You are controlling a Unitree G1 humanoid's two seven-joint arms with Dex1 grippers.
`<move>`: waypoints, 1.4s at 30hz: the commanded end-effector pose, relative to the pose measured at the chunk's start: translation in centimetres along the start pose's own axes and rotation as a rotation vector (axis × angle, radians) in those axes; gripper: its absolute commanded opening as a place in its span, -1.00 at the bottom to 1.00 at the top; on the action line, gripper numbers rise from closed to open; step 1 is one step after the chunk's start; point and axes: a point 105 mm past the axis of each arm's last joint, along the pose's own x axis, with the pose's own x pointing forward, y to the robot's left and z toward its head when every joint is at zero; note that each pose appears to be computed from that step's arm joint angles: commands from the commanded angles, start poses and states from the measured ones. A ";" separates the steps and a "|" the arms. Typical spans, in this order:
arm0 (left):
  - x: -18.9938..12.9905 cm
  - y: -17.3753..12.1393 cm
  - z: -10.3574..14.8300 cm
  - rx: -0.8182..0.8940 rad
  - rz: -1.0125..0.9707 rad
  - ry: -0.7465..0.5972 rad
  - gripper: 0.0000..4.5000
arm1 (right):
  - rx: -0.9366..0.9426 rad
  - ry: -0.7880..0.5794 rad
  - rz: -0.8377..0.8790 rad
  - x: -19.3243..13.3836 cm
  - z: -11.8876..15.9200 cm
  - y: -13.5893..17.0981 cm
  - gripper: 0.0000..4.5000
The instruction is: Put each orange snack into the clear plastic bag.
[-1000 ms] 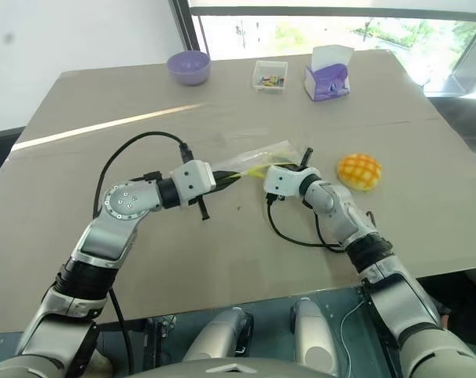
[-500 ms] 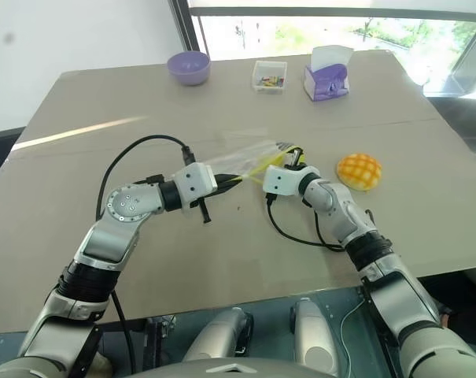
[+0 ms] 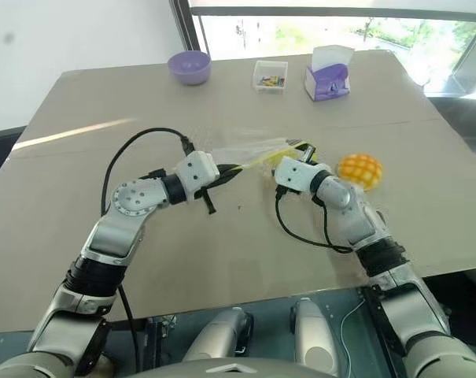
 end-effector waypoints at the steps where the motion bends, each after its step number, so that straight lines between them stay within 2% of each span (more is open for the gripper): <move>1: -0.5 1.6 0.1 0.004 0.069 0.005 -1.00 | 0.092 -0.044 -0.042 -1.3 1.1 -1.7 0.96; 11: -0.1 2.2 0.2 0.004 0.094 0.013 -1.00 | 0.122 -0.077 -0.020 -4.0 1.9 -2.3 0.96; 19: -0.2 2.3 0.0 0.004 0.099 0.020 -1.00 | 0.292 0.175 -0.272 -8.8 -4.7 -5.6 0.96; 21: -0.1 2.2 0.0 0.005 0.098 0.020 -1.00 | 0.317 0.246 -0.285 -9.7 -6.3 -5.2 0.96; 25: 0.0 2.1 0.1 0.006 0.094 0.016 -1.00 | 0.505 0.380 -0.372 -11.0 -9.9 -4.5 0.96; 31: -0.1 2.4 0.2 0.003 0.101 0.015 -1.00 | 0.676 0.477 -0.404 -11.8 -12.3 -3.0 0.96; 34: -0.2 2.6 0.2 -0.001 0.106 0.016 -1.00 | 0.693 0.495 -0.424 -12.0 -12.9 -2.9 0.62; 39: -0.2 2.8 0.3 -0.013 0.112 0.012 -1.00 | 0.637 0.475 -0.430 -11.9 -12.5 -3.5 -0.31; 40: -0.2 2.8 0.3 -0.015 0.113 0.010 -1.00 | 0.604 0.446 -0.422 -11.7 -12.0 -3.8 -0.54; 42: -0.2 3.0 0.4 -0.024 0.120 0.007 -1.00 | 0.555 0.367 -0.386 -11.0 -10.4 -4.2 -0.88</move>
